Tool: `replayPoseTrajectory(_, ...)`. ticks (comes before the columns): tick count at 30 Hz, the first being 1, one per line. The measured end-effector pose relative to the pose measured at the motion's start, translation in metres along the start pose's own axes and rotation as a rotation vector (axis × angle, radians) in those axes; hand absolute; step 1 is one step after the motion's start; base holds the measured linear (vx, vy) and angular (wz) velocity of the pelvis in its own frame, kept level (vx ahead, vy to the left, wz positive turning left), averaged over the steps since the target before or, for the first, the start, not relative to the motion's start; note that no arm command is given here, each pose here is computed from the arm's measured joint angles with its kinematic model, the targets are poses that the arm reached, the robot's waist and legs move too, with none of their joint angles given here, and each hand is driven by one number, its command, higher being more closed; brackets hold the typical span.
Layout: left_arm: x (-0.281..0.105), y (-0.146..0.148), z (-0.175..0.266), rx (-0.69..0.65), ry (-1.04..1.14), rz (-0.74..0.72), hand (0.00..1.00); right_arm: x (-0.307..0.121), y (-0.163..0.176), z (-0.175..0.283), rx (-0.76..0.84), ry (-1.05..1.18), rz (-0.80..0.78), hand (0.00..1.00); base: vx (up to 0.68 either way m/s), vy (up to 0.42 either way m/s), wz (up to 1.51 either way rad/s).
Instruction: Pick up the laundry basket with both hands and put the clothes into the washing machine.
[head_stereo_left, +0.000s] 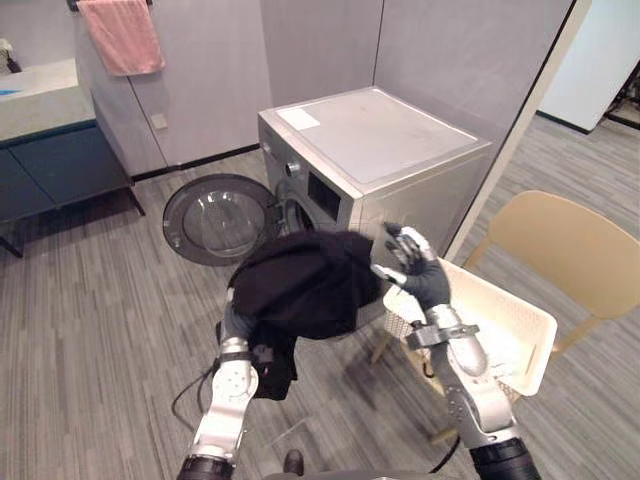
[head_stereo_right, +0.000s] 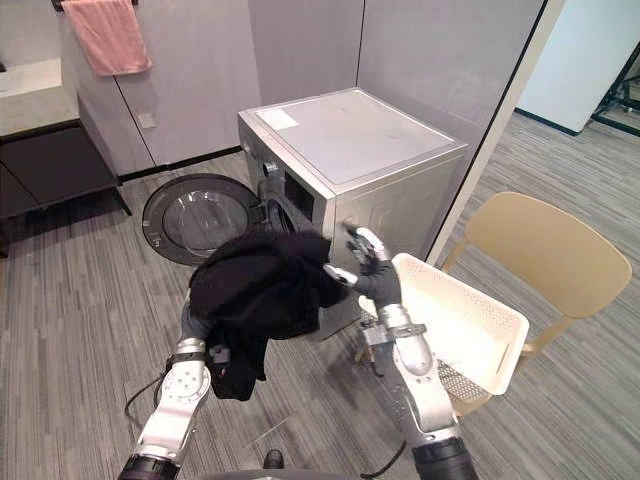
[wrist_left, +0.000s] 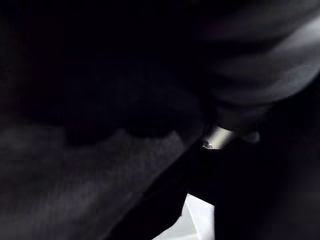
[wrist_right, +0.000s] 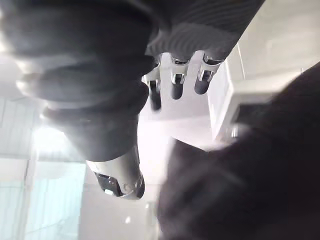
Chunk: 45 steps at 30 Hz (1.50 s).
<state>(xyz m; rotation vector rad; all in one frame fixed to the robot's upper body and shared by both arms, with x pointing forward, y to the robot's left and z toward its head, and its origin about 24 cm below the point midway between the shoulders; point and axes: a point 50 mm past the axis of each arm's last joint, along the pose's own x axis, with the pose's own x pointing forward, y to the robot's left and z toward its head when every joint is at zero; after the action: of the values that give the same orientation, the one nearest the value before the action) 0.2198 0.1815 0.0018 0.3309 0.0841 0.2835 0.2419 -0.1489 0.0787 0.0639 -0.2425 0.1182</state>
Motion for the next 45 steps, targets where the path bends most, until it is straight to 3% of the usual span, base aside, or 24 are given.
replayPoseTrajectory(4, -0.012, 0.013, -0.019, 0.021, 0.077, 0.014, 1.0, -0.024, -0.033, -0.016, -0.201, 0.108, -0.118, 0.0, 0.0, 0.0, 0.0)
replayPoseTrajectory(7, -0.024, 0.021, -0.045, 0.036, 0.19, -0.002, 1.0, -0.054, -0.063, -0.058, -0.367, 0.357, -0.23, 0.0, 0.0, 0.0, 0.01)
replayPoseTrajectory(12, -0.035, 0.019, -0.069, 0.031, 0.308, -0.052, 1.0, -0.097, -0.084, -0.11, -0.386, 0.689, -0.307, 0.0, -0.01, 0.003, 0.14)
replayPoseTrajectory(21, -0.036, 0.001, -0.076, -0.063, 0.389, -0.079, 1.0, -0.154, -0.076, -0.167, -0.37, 1.101, -0.328, 0.0, 0.11, 0.049, 1.1)
replayPoseTrajectory(25, -0.039, 0.011, -0.082, -0.037, 0.406, -0.064, 1.0, -0.136, -0.057, -0.173, -0.314, 1.076, -0.305, 0.0, 0.16, 0.068, 0.53)
replayPoseTrajectory(29, -0.05, 0.007, -0.086, -0.025, 0.431, -0.095, 1.0, -0.143, -0.062, -0.169, -0.33, 1.079, -0.317, 0.0, 0.22, 0.143, 0.35)
replayPoseTrajectory(34, -0.03, 0.015, -0.071, 0.004, 0.345, -0.093, 1.0, -0.144, -0.052, -0.169, -0.294, 1.06, -0.316, 0.0, 0.3, 0.063, 0.58)
replayPoseTrajectory(41, -0.019, -0.004, -0.06, -0.007, 0.297, -0.165, 1.0, -0.162, -0.055, -0.17, -0.3, 1.102, -0.327, 0.0, 0.53, -0.095, 0.72)
replayPoseTrajectory(45, -0.035, -0.012, -0.058, -0.098, 0.321, -0.133, 1.0, -0.136, -0.06, -0.155, -0.325, 0.977, -0.321, 0.0, 0.68, -0.229, -0.21)
